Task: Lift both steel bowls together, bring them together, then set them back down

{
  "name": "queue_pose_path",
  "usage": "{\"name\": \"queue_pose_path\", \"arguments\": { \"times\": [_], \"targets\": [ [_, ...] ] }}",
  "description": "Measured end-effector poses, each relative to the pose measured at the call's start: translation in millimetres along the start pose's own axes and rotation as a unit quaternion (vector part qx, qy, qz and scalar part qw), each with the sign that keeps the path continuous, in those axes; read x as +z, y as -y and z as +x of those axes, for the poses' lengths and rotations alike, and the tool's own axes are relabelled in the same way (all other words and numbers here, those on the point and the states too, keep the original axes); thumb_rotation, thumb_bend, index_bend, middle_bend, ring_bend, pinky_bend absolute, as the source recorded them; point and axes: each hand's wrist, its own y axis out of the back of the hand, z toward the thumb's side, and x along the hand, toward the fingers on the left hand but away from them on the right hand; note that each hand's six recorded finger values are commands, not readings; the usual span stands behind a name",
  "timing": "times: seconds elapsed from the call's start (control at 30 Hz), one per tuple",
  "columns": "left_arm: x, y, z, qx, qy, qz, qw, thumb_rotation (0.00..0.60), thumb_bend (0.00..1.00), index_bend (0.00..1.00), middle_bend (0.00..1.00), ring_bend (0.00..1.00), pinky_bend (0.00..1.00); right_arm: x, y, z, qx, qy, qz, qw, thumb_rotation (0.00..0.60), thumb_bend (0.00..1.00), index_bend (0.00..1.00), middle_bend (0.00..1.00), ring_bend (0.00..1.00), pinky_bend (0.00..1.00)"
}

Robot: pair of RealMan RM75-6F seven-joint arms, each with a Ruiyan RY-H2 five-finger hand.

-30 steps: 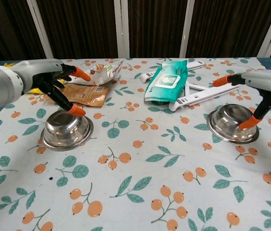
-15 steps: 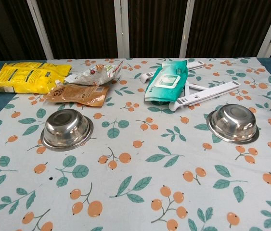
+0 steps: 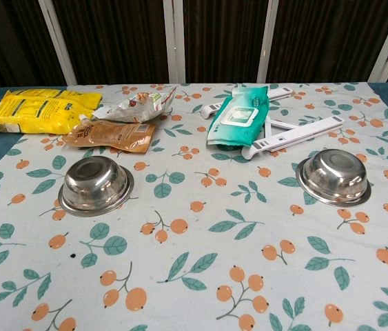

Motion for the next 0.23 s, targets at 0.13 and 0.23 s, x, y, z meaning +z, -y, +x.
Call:
{"name": "queue_pose_path", "arguments": {
  "times": [0.13, 0.23],
  "targets": [
    [2.3, 3.8, -3.2, 0.002, 0.014, 0.005, 0.9999, 0.600, 0.00, 0.20, 0.00, 0.00, 0.08, 0.9, 0.0, 10.0, 0.011, 0.008, 0.033, 0.9994, 0.600, 0.00, 0.14, 0.01, 0.11, 0.06],
    [4.1, 6.5, -2.6, 0.001, 0.019, 0.008, 0.9998, 0.600, 0.00, 0.20, 0.00, 0.00, 0.08, -2.0, 1.2, 13.1, 0.022, 0.018, 0.039, 0.9988, 0.600, 0.00, 0.14, 0.01, 0.11, 0.06]
  ]
}}
